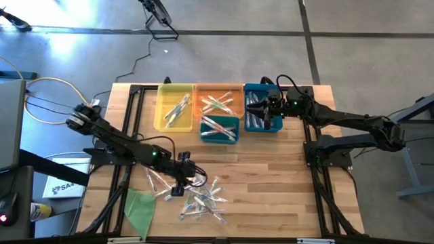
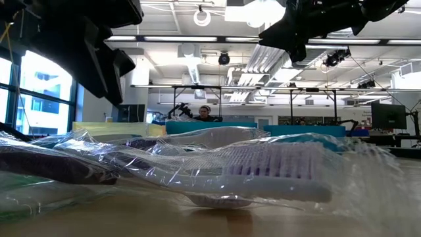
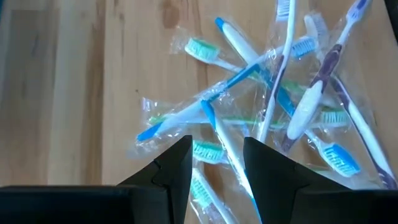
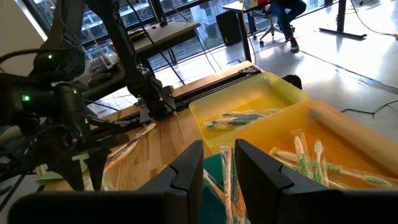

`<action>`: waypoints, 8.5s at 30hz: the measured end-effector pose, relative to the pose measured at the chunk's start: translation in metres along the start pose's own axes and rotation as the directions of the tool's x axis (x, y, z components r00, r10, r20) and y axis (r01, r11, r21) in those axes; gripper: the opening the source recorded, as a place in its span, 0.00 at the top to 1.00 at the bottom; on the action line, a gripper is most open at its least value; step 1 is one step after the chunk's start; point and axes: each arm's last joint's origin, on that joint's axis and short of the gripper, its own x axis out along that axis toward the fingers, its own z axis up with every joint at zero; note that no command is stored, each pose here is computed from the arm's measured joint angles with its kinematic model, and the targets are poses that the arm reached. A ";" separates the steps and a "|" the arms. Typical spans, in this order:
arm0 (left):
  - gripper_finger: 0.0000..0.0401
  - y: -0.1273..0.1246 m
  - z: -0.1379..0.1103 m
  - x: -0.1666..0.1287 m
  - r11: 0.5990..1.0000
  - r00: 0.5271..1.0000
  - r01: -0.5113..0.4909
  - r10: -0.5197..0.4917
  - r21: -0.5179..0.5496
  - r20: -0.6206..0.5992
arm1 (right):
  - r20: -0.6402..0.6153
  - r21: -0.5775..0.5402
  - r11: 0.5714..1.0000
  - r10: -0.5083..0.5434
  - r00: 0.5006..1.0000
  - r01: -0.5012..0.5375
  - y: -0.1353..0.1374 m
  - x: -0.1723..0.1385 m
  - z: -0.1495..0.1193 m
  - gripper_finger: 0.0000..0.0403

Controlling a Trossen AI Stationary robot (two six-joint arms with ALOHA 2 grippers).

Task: Pick & Place Toothbrushes
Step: Put the blue toothbrush into the yellow bin

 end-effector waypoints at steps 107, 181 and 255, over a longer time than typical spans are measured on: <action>1.00 0.125 0.060 -0.117 0.956 0.712 -0.252 0.290 -0.152 0.640 | 0.010 -0.002 0.996 -0.093 0.996 0.093 -0.003 0.000 -0.001 0.79; 0.98 0.310 -0.047 -0.053 0.317 0.634 -0.670 0.714 -0.671 -0.297 | 0.042 -0.022 0.973 -0.228 0.973 0.229 -0.007 -0.001 0.000 0.79; 0.73 0.112 -0.001 -0.131 0.683 0.574 -0.696 0.715 -0.222 0.400 | 0.022 -0.043 0.977 -0.210 0.977 0.211 -0.005 0.000 -0.002 0.79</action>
